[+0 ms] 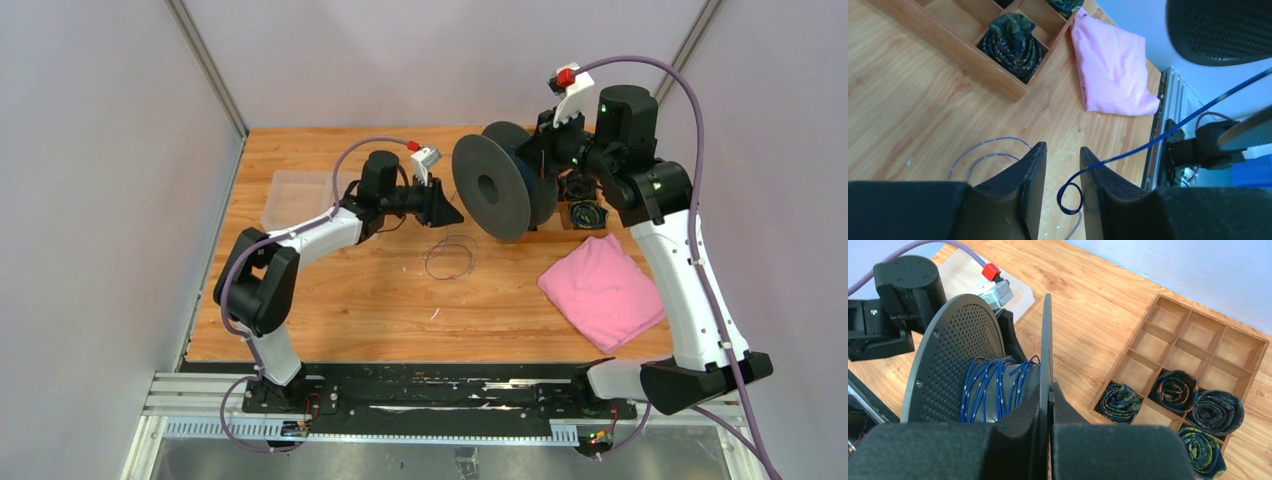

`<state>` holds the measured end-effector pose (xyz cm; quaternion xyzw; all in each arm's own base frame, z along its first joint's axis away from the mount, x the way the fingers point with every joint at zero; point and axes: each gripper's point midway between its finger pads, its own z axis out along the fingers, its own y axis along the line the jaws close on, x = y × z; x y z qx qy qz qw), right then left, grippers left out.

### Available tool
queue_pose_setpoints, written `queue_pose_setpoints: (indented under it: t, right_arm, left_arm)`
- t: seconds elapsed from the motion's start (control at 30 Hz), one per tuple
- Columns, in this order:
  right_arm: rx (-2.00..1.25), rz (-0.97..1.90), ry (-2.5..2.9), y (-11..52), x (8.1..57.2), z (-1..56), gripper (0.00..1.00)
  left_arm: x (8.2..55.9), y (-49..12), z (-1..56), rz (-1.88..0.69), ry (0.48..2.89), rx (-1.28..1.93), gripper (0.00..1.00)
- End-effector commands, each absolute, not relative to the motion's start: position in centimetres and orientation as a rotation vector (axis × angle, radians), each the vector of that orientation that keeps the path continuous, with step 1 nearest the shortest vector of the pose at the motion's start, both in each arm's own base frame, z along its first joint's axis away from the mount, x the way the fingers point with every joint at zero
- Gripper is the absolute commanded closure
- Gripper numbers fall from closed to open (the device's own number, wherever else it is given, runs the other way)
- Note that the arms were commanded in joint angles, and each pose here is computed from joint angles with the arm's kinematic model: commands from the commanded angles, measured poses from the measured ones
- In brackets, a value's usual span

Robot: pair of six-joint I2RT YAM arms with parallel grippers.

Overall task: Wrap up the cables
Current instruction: Wrap the cable around the cable reel.

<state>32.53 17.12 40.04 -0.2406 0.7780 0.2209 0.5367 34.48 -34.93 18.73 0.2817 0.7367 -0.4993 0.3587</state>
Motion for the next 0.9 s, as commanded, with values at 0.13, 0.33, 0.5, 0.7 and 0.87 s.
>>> queue_pose_setpoints:
  t: [0.13,0.33,0.5,0.7,0.87]
  right_arm:
    - [-0.423,0.456,1.76,15.9,33.7,44.6,0.99]
    - [-0.316,0.402,1.789,15.0,35.6,44.3,0.99]
    - [-0.24,0.355,1.786,14.4,37.3,44.1,0.99]
    - [-0.183,0.269,1.788,13.3,39.2,43.1,0.99]
    - [-0.156,0.23,1.804,12.9,40.3,41.7,0.99]
  left_arm:
    - [33.7,-35.3,16.9,-1.329,1.889,0.653,0.79]
    - [32.4,-36.4,16.5,-1.326,1.887,0.693,0.94]
    - [30.7,-37.6,16.0,-1.323,1.878,0.751,1.0]
    - [28.0,-39.2,16.2,-1.315,1.831,0.852,1.0]
    - [26.2,-40.4,17.0,-1.328,1.786,0.914,1.0]
